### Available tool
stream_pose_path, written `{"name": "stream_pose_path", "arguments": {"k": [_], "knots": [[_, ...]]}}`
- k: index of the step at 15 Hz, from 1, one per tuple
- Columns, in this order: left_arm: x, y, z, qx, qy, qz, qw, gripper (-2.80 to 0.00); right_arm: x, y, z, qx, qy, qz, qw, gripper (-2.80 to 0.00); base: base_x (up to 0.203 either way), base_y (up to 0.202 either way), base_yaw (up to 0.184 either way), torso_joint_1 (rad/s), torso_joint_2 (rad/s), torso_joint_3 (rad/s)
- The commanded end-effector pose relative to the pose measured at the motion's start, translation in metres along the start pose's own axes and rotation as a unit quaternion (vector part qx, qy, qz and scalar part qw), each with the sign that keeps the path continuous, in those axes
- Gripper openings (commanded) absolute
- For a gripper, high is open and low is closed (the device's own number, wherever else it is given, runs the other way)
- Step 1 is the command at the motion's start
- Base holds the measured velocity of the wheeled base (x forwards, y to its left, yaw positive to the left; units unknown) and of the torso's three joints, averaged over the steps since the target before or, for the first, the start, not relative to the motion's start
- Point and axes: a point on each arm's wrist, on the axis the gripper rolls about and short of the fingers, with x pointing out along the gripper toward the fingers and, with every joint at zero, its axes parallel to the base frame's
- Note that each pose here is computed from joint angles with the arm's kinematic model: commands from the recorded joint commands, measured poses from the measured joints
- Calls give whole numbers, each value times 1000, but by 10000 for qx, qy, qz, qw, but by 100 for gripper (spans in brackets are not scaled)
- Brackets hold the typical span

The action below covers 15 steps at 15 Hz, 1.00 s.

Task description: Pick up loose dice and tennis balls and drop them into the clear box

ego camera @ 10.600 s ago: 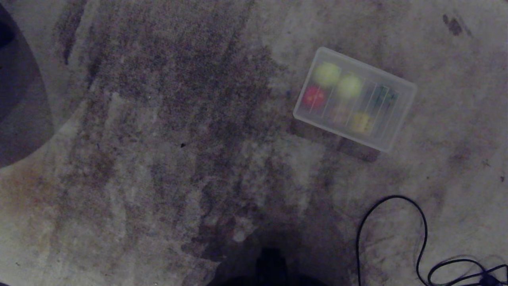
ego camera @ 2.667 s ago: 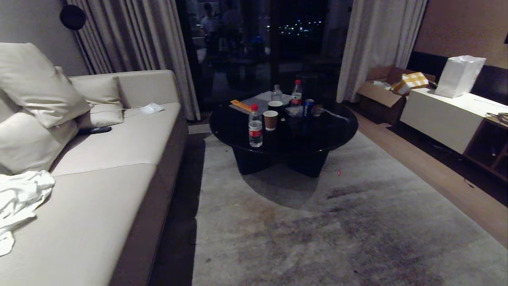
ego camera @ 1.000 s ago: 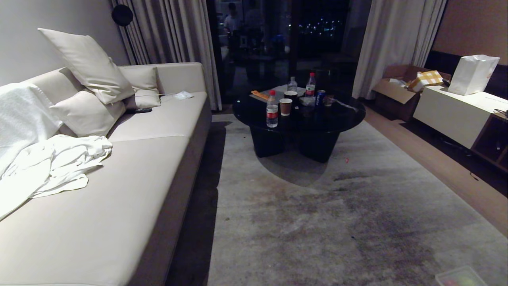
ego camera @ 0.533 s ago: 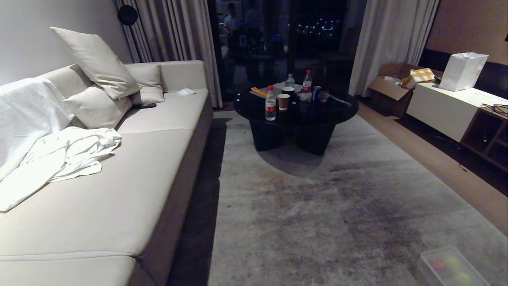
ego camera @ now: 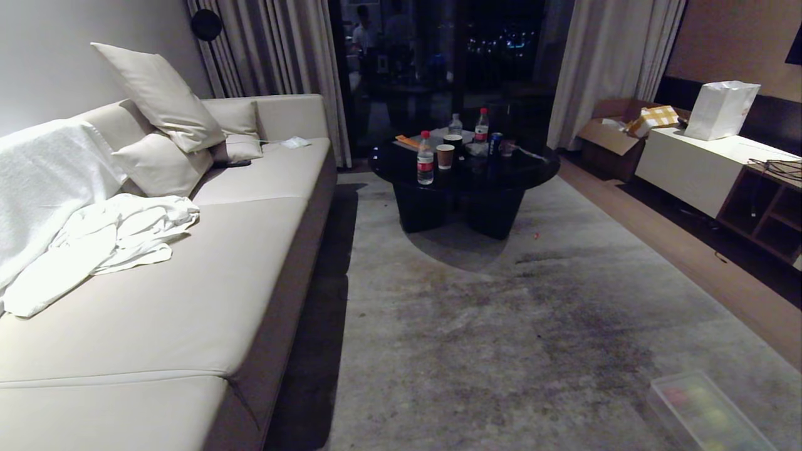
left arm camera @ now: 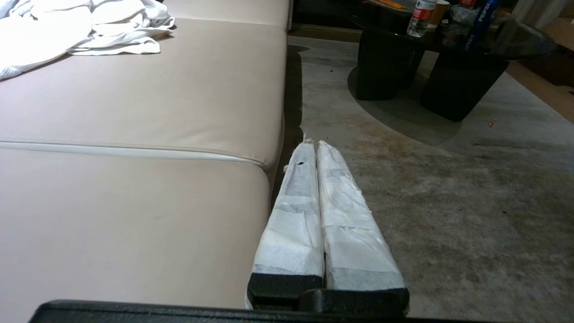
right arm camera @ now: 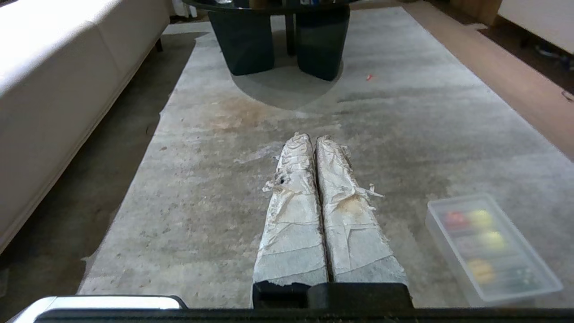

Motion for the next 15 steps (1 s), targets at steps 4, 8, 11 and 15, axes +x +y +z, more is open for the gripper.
{"name": "stream_pose_path", "arguments": {"k": [4, 8, 11, 15], "knots": [[0, 0, 0, -3, 7, 5, 10000, -280, 0, 0, 0, -6, 7, 6, 10000, -280, 0, 0, 0, 0, 0, 0], [0, 0, 0, -3, 7, 5, 10000, -280, 0, 0, 0, -21, 7, 14, 10000, -280, 0, 0, 0, 0, 0, 0], [0, 0, 0, -3, 7, 5, 10000, -280, 0, 0, 0, -14, 7, 14, 10000, -280, 0, 0, 0, 0, 0, 0], [0, 0, 0, -3, 7, 5, 10000, -280, 0, 0, 0, -6, 7, -17, 10000, -280, 0, 0, 0, 0, 0, 0]]}}
